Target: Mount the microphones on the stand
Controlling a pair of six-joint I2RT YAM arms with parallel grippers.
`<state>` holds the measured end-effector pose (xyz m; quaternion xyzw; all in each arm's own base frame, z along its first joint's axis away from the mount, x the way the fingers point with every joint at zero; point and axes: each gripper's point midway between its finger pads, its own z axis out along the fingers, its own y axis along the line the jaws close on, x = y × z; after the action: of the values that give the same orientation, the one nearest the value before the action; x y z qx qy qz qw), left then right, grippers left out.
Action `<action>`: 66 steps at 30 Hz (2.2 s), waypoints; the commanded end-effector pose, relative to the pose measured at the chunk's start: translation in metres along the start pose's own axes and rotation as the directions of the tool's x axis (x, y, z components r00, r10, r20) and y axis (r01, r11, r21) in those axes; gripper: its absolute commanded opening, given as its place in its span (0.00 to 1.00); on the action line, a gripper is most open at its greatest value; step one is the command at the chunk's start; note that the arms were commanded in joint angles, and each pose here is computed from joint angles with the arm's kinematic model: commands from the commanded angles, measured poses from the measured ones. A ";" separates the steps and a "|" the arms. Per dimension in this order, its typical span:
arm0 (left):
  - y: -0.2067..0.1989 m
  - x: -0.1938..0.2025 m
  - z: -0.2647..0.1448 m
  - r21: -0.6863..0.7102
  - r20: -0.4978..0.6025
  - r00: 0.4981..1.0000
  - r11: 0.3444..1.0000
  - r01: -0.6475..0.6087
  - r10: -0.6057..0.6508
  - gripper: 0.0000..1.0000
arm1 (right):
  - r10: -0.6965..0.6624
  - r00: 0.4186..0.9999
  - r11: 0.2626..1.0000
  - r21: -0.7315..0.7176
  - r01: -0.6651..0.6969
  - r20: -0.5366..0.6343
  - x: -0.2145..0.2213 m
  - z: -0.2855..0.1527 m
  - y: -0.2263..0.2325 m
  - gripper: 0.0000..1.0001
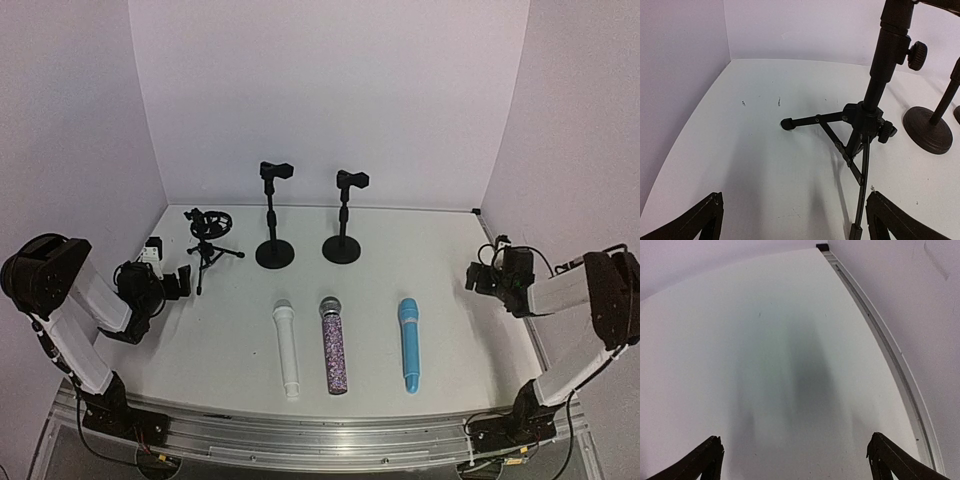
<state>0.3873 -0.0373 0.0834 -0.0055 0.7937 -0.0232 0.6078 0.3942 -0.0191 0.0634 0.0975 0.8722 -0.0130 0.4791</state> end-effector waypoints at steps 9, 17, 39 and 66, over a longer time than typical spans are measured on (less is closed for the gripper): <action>-0.033 -0.074 -0.001 0.341 -0.058 0.998 0.940 0.015 0.005 0.93 | 0.119 0.979 0.875 -0.484 -0.025 0.164 -0.129 -0.063 0.092 0.98; -0.022 -0.065 -0.001 0.758 0.048 0.973 0.626 -0.183 0.227 0.67 | 0.119 0.975 0.795 -0.606 0.020 0.188 -0.158 -0.081 0.126 0.98; -0.085 -0.084 0.083 0.817 0.363 0.874 0.341 -0.466 0.323 0.62 | 0.036 0.976 0.738 -0.664 0.119 0.215 -0.166 -0.075 0.189 0.97; -0.132 -0.088 -0.044 0.901 0.162 0.982 0.393 -0.186 0.092 0.00 | -0.020 0.967 0.612 -0.762 0.212 0.253 -0.158 -0.123 0.271 0.96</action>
<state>0.3931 -0.1479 0.1437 0.3928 0.6624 -0.3646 0.5235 0.4257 0.2177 0.2571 -0.1575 0.7591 0.3171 0.5463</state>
